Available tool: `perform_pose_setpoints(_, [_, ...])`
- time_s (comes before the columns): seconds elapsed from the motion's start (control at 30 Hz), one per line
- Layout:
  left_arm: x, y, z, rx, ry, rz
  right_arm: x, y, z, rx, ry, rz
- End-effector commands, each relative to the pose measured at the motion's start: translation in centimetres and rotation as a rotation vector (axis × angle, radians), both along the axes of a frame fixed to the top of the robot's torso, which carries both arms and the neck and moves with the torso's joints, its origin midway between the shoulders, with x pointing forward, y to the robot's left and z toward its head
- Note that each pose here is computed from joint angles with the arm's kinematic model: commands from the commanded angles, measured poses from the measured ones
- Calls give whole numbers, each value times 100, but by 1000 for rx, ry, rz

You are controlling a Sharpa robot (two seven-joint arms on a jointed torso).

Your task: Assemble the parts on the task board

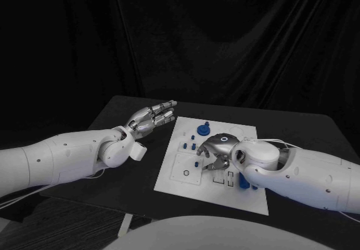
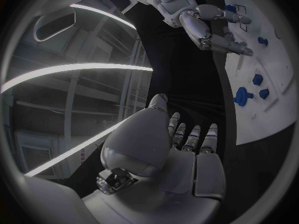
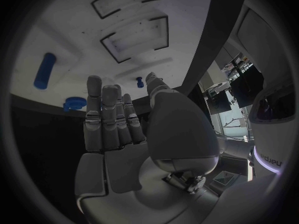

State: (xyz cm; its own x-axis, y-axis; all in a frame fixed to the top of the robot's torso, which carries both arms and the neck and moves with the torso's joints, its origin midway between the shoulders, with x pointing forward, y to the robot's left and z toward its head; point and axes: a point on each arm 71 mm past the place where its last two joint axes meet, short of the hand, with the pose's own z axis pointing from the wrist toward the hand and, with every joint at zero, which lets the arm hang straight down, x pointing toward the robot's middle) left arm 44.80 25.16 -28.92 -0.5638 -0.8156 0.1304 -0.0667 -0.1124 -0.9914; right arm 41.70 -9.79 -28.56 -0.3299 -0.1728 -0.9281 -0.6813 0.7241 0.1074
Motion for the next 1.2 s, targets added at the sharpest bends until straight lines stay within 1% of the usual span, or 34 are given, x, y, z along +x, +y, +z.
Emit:
perform_pose_setpoints(0.03, [-6,-4,6,-17,-1,-4,63,-104,204,39,-59,-46])
perform_pose_setpoints(0.17, [-4,-1,4,-18,-1,-5,134,-314,464,56,-97,-74])
perform_pose_setpoints(0.2, [-3,-2,4,-18,-2,-5,150,-372,511,50,-102,-83])
perform_pose_setpoints(0.3, [-1,-2,6,-20,-6,-2,188,-496,573,29,-103,-97])
perform_pose_setpoints(0.4, [2,-4,8,-21,-12,1,218,-619,582,-13,-86,-116])
perform_pose_setpoints(0.53, [1,-4,11,-24,-17,3,227,-779,500,-75,-46,-150])
perform_pose_setpoints(0.73, [-1,-3,11,-25,-18,3,218,-918,343,-105,-13,-184])
perform_pose_setpoints(0.93, [-4,1,9,-27,-16,1,205,-972,179,-99,3,-198])
perform_pose_setpoints(1.2, [-10,-11,2,-33,-9,-11,226,-971,38,-79,2,-199])
